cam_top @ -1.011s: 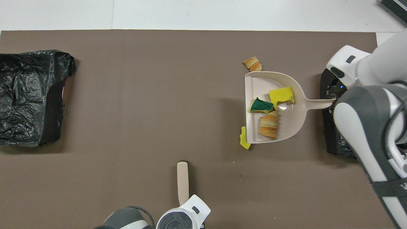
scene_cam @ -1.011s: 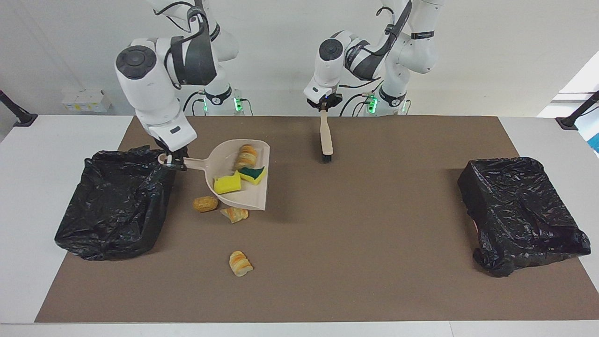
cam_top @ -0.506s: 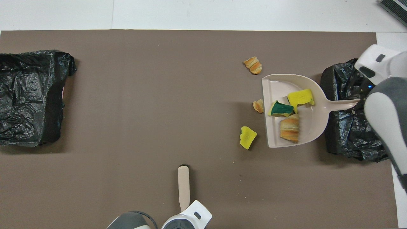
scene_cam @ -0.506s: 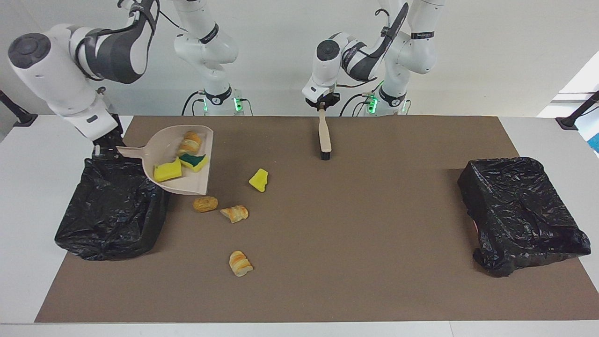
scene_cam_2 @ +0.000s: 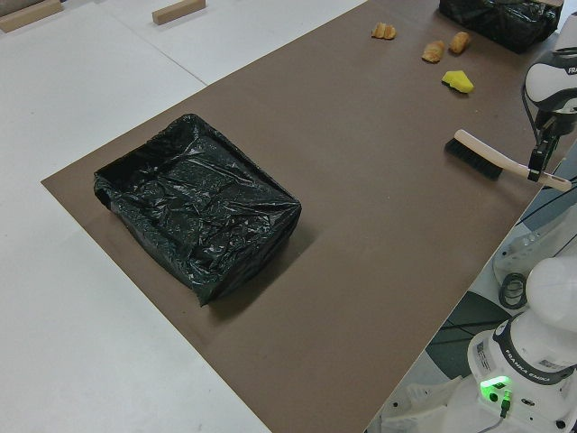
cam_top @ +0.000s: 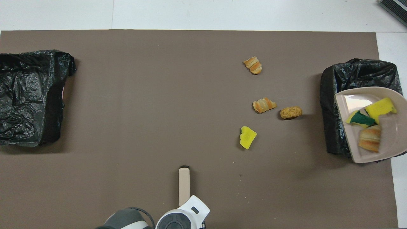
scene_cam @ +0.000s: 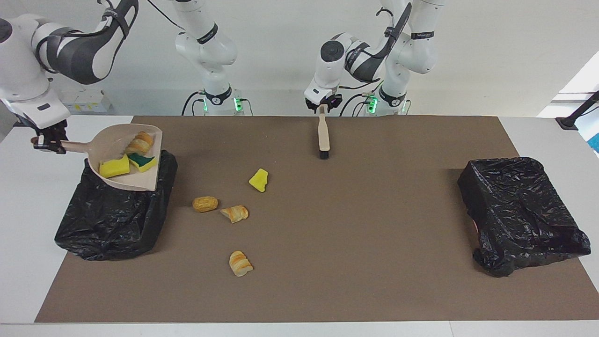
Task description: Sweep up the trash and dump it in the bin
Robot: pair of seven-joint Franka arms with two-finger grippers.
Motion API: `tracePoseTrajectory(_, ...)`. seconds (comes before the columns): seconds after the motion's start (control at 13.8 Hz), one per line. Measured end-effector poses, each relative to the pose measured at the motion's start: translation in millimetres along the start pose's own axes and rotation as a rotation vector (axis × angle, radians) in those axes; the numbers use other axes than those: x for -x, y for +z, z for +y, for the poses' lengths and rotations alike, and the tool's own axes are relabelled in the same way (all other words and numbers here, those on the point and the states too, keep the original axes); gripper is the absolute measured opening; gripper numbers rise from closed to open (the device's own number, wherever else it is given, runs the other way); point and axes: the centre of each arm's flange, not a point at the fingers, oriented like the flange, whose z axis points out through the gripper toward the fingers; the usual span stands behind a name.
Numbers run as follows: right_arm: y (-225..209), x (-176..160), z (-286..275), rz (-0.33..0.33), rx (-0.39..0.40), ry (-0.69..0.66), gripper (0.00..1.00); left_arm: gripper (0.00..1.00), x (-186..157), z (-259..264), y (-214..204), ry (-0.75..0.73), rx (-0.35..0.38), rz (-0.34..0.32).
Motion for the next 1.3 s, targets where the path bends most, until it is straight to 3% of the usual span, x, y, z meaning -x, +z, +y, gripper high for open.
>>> tracePoseTrajectory(0.22,-7,18,6,-0.136,0.071,-0.017,0.32,0.82,-60,-25,-49,0.067,-0.016,0.124)
tracePoseTrajectory(0.29,-11,20,10,-0.194,0.088,-0.020,0.32,0.82,-83,-37,-68,0.089,-0.028,0.160)
tracePoseTrajectory(0.43,-15,18,17,-0.307,0.085,0.019,0.32,0.99,-127,-64,-111,0.134,-0.028,0.211)
tracePoseTrajectory(0.65,-16,-1,28,-0.405,0.079,0.085,0.32,1.00,-163,-106,-181,0.196,-0.037,0.270)
tracePoseTrajectory(0.94,-12,-29,38,-0.498,0.062,0.162,0.32,1.00,-173,-156,-265,0.232,-0.054,0.294)
tracePoseTrajectory(1.3,-13,-32,37,-0.519,0.041,0.173,0.32,1.00,-172,-239,-342,0.259,-0.065,0.302)
